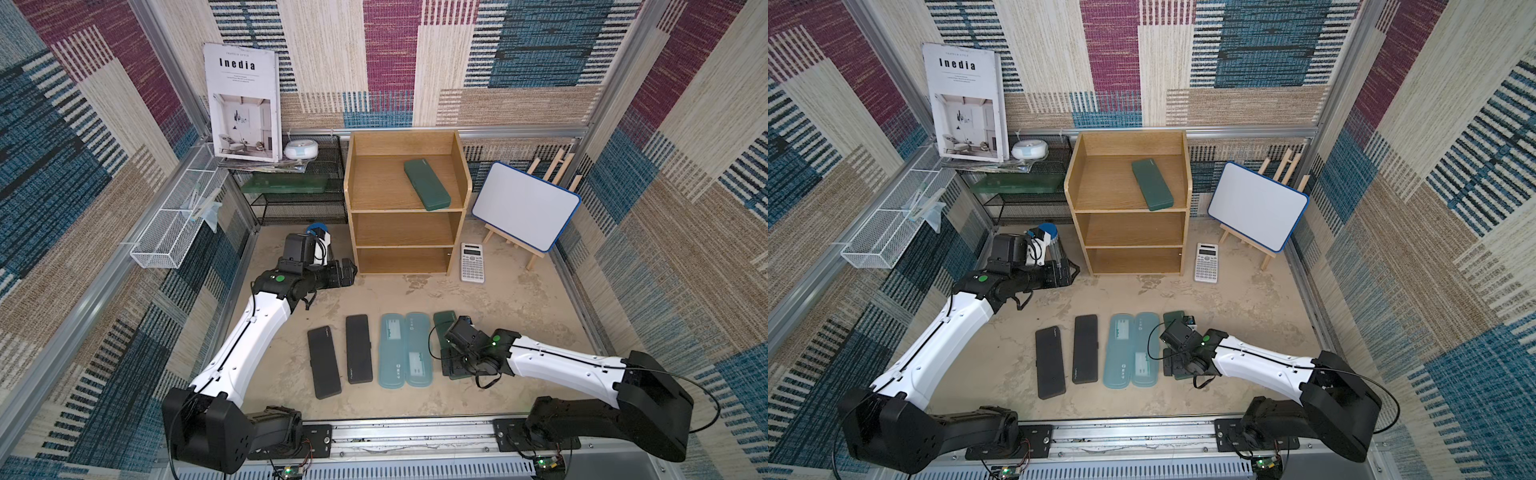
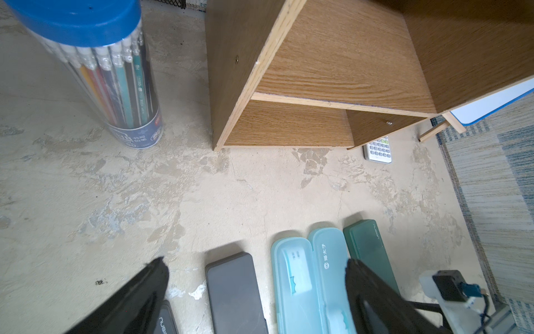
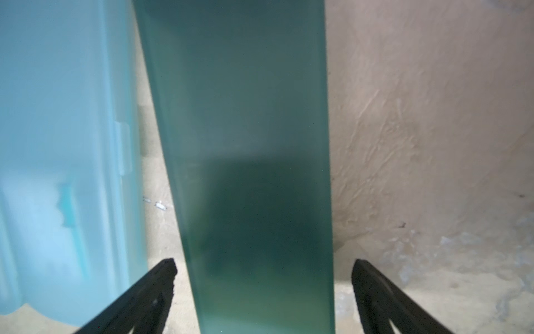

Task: Place the pencil cases on the shelf according to color
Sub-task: Pick up the pencil case from the center of the board.

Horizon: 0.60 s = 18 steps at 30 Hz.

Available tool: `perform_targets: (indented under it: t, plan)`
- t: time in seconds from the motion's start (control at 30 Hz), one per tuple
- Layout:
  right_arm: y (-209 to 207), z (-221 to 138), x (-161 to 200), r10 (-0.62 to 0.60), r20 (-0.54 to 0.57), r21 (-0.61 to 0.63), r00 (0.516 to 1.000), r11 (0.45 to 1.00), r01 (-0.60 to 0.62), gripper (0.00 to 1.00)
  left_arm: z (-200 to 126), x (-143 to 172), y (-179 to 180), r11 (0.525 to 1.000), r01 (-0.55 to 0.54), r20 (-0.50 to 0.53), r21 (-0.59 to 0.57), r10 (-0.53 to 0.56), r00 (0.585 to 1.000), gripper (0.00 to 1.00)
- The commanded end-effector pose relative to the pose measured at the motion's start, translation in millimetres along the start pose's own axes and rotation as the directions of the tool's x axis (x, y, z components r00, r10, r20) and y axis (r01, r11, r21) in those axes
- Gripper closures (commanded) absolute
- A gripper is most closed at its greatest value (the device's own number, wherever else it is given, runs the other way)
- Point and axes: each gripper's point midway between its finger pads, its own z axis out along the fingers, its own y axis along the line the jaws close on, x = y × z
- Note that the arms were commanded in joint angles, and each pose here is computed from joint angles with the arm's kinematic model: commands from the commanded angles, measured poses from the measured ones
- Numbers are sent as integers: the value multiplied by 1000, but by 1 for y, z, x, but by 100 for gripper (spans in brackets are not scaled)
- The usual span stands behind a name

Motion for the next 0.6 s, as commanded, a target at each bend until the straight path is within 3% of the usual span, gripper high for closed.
perform_targets:
  t: [0.0, 0.4, 0.57]
  plan:
    - [4, 3, 1, -31, -18, 3, 999, 1000, 31, 0, 1, 3, -1, 1000, -2, -12, 8, 2, 1000, 1]
    - [-4, 20, 17, -37, -82, 69, 996, 997, 43, 7, 2, 3, 0, 1000, 1, -17, 6, -1, 1000, 1]
    - [-7, 20, 22, -40, -83, 93, 996, 995, 48, 20, 2, 3, 0, 1000, 0, -16, 6, 0, 1000, 1]
